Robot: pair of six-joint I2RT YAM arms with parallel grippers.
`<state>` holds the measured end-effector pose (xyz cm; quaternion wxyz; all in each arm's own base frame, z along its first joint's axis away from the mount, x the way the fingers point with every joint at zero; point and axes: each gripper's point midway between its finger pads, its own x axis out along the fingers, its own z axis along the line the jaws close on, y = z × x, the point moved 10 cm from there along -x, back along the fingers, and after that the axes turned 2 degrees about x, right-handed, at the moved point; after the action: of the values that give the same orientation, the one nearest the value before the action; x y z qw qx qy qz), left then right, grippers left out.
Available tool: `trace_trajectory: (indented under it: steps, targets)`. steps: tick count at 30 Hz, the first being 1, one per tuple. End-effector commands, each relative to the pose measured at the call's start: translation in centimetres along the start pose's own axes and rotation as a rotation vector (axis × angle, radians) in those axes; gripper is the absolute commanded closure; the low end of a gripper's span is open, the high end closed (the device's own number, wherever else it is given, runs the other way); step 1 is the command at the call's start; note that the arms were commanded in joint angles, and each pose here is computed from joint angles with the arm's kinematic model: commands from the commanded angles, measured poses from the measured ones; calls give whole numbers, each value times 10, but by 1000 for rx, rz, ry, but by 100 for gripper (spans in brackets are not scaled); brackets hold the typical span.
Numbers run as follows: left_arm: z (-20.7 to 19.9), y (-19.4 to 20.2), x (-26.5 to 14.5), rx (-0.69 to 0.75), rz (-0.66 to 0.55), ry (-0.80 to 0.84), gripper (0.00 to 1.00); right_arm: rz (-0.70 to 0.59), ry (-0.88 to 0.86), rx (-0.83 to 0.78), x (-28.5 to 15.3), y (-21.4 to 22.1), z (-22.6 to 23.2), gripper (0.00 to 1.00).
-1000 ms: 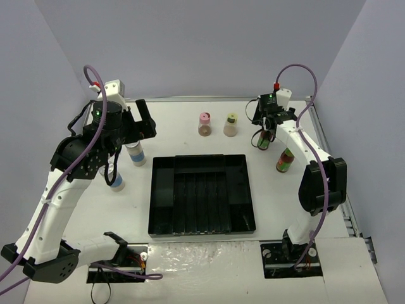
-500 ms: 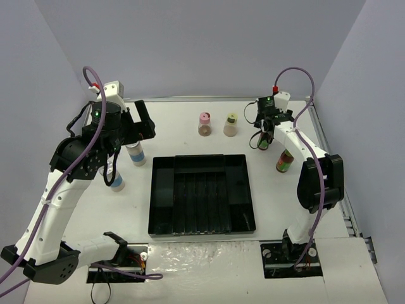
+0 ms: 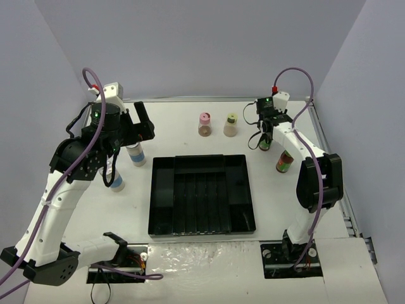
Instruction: Organize the condiment bottles
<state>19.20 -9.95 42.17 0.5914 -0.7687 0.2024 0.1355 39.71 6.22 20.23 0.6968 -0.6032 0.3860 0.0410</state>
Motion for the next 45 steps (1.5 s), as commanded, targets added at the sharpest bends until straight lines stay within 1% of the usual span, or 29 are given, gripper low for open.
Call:
trace_trajectory:
  steps: [1,5,12,29,35,45]
  targets:
    - [-1,-13,-10,-21,-79,36,3,-63,20,8,-4,-9,1,78]
    - [1,-10,-7,-20,-70,35,3,-75,5,-3,-12,-10,6,100]
    - [4,-1,-2,0,-54,22,3,-137,-29,-9,-42,-20,11,100]
    - [11,16,6,51,-48,33,3,-193,-20,29,-75,-34,-2,100]
    - [16,22,10,78,-42,-1,3,-203,-98,52,-98,-40,-7,100]
    - [26,36,13,112,-36,-43,3,-220,-243,5,-152,-33,5,100]
